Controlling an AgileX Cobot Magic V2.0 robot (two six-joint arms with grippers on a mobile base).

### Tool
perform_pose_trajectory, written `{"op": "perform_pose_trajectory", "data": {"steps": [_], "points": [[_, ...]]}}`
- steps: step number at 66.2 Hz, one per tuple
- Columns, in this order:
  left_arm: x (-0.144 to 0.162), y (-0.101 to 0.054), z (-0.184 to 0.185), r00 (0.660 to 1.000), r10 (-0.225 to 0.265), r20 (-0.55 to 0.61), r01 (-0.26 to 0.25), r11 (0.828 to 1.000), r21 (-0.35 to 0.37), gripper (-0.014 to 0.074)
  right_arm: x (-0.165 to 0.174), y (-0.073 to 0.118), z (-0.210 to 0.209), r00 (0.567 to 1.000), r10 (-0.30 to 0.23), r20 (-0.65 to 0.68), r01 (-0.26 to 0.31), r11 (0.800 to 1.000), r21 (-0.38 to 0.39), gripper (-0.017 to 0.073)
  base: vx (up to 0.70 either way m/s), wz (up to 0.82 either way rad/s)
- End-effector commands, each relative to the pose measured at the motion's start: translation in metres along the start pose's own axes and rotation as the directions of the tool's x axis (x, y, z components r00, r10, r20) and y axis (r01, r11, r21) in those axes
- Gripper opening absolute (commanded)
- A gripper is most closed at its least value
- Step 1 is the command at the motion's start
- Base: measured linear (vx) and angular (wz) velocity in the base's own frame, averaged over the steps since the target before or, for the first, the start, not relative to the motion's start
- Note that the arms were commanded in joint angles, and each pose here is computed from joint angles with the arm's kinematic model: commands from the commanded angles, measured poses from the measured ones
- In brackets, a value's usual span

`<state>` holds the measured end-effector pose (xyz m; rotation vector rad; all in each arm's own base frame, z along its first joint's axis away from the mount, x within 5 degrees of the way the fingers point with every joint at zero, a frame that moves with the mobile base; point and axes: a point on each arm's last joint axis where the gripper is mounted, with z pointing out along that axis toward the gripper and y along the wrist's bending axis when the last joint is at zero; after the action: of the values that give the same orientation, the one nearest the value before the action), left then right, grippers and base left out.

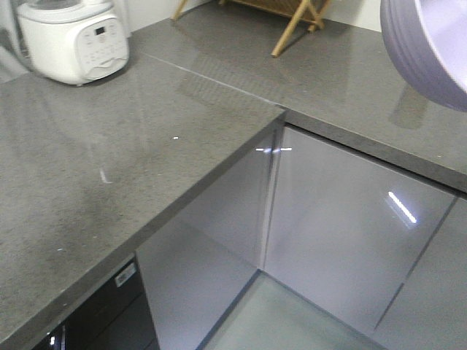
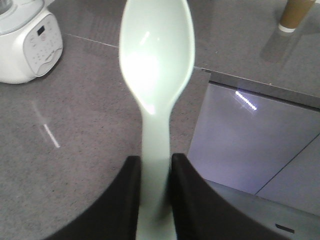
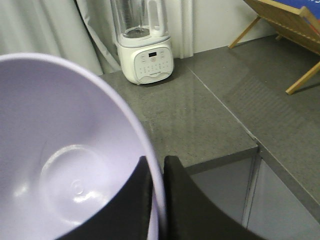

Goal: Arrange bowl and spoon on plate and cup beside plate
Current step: 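Turn the base toward the counter with the light blue plate, then drive toward the light blue plate holding spoon and bowl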

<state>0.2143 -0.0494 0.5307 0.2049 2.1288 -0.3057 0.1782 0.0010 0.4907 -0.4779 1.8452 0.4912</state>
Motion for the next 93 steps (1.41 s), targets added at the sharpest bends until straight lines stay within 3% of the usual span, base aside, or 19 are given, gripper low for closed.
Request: {"op": "perform_pose_trajectory", "data": {"steps": [1,93], "points": [[-0.008,-0.0052,-0.0155,0.995,-0.004,0.105,0.002,1.0,0.024,-0.0006,-0.0086,0.0107,-0.0057,0.998,-0.009,0.057,0.011,0.999,-0.046,-0.0005,0.0,-0.38],[-0.008,-0.0052,-0.0155,0.995,-0.004,0.105,0.002,1.0,0.024,-0.0006,-0.0086,0.0107,-0.0057,0.998,-0.009,0.057,0.011,0.999,-0.046,-0.0005,-0.02,-0.34]]}}
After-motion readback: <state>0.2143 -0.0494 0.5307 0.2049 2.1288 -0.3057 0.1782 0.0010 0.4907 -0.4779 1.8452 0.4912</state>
